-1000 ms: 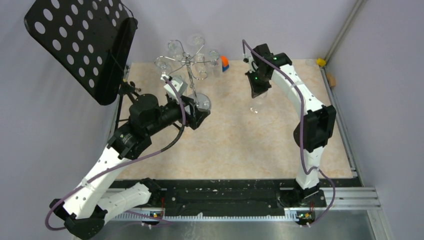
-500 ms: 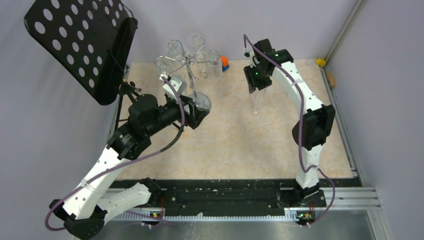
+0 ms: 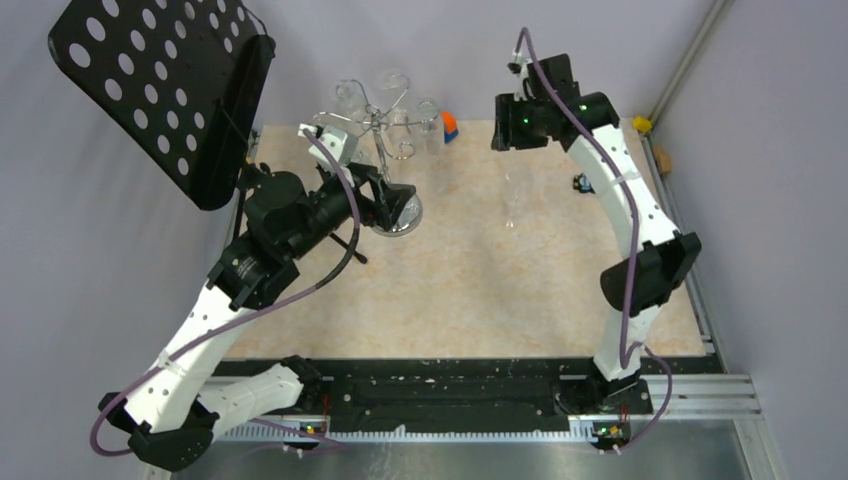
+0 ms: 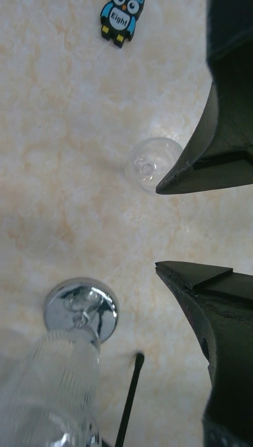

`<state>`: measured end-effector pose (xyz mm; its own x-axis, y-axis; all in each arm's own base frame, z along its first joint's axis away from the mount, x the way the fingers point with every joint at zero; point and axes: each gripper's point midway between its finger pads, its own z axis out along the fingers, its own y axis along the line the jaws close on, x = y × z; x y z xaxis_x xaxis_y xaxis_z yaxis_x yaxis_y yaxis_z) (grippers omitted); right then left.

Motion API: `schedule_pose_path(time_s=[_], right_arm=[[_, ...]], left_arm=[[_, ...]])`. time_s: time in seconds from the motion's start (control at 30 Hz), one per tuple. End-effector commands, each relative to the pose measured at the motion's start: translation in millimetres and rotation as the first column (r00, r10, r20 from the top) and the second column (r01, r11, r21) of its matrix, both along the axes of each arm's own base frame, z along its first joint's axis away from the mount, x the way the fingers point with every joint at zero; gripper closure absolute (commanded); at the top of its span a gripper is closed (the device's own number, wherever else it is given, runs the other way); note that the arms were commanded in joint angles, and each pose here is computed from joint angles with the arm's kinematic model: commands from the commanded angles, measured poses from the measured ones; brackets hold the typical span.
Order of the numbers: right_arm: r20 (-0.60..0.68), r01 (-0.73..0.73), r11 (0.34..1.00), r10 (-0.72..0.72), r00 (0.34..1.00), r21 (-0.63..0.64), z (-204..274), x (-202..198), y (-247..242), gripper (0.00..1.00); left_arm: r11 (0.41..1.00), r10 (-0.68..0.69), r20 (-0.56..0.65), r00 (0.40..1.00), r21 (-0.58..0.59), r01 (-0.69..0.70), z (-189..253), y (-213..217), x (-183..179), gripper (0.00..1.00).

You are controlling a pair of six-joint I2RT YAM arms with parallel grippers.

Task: Take the wine glass off the wine glass rack

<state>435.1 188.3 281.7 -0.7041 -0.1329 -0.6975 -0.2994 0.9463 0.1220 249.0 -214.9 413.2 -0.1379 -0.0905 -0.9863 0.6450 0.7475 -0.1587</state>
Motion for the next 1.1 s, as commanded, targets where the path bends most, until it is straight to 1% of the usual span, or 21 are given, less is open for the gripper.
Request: schedule_pose_path(time_s=[0.0,0.03,0.1,0.13,0.17,0.23,0.27,0.4,0.47,0.53,0.63,0.73,0.83,0.93,1.07], right_arm=[[0.217,-0.025,0.922,-0.065,0.974,0.387,101.2,-8.2,31.6,0.49],[0.236,-0.046,0.885,-0.073,0.969,0.464,113.7,-10.5,40.3,0.49],[0.247,-0.089,0.788,-0.083,0.965,0.610,132.8,-17.1,56.0,0.48],[0.248,-0.108,0.737,-0.083,0.965,0.667,139.8,-20.5,62.3,0.46],[0.216,-0.090,0.687,-0.100,0.971,0.721,141.3,-21.7,66.6,0.45],[0.202,-0.106,0.608,-0.090,0.975,0.787,150.8,-21.9,76.5,0.45],[0.188,-0.103,0.582,-0.088,0.978,0.807,153.0,-19.8,80.1,0.44],[0.122,-0.058,0.521,-0.090,0.988,0.852,147.7,-7.8,91.6,0.44],[0.119,-0.061,0.495,-0.085,0.989,0.867,148.7,-3.8,98.6,0.46],[0.104,-0.051,0.478,-0.084,0.991,0.877,147.0,1.6,104.0,0.49],[0.078,-0.034,0.460,-0.077,0.994,0.887,142.4,9.9,111.8,0.50],[0.056,-0.011,0.458,-0.085,0.995,0.889,134.5,19.7,116.4,0.50],[0.055,-0.020,0.438,-0.068,0.996,0.899,132.0,23.6,122.9,0.50],[0.099,-0.080,0.376,-0.030,0.995,0.923,142.3,21.5,129.6,0.50],[0.086,-0.076,0.375,-0.009,0.996,0.924,139.1,26.4,135.2,0.50]], left_arm=[[0.992,0.048,0.069,0.996,-0.120,-0.040,43.7,2.2,6.1,0.18],[0.990,0.049,0.073,0.996,-0.132,-0.039,46.6,2.0,6.0,0.18],[0.988,0.049,0.081,0.996,-0.150,-0.037,50.8,1.5,6.0,0.18],[0.986,0.074,0.081,0.994,-0.158,-0.060,52.0,4.7,8.8,0.18],[0.984,0.082,0.083,0.993,-0.165,-0.068,53.8,5.8,9.3,0.18],[0.983,0.084,0.085,0.993,-0.169,-0.069,54.2,6.0,9.7,0.19],[0.983,0.085,0.088,0.993,-0.172,-0.069,55.0,6.7,9.0,0.19],[0.981,0.087,0.094,0.992,-0.184,-0.068,54.4,8.0,7.6,0.19],[0.980,0.087,0.099,0.991,-0.189,-0.067,54.9,8.7,6.7,0.19],[0.981,0.081,0.105,0.991,-0.187,-0.060,53.5,7.6,6.4,0.19],[0.982,0.071,0.107,0.992,-0.183,-0.050,51.9,6.0,5.6,0.19],[0.983,0.066,0.103,0.993,-0.176,-0.047,49.6,5.3,5.2,0.19],[0.984,0.064,0.097,0.993,-0.173,-0.047,47.1,5.0,5.1,0.19],[0.984,0.066,0.098,0.993,-0.170,-0.048,46.6,5.4,5.3,0.19],[0.987,0.028,0.103,0.994,-0.162,-0.011,47.1,0.3,1.1,0.19]])
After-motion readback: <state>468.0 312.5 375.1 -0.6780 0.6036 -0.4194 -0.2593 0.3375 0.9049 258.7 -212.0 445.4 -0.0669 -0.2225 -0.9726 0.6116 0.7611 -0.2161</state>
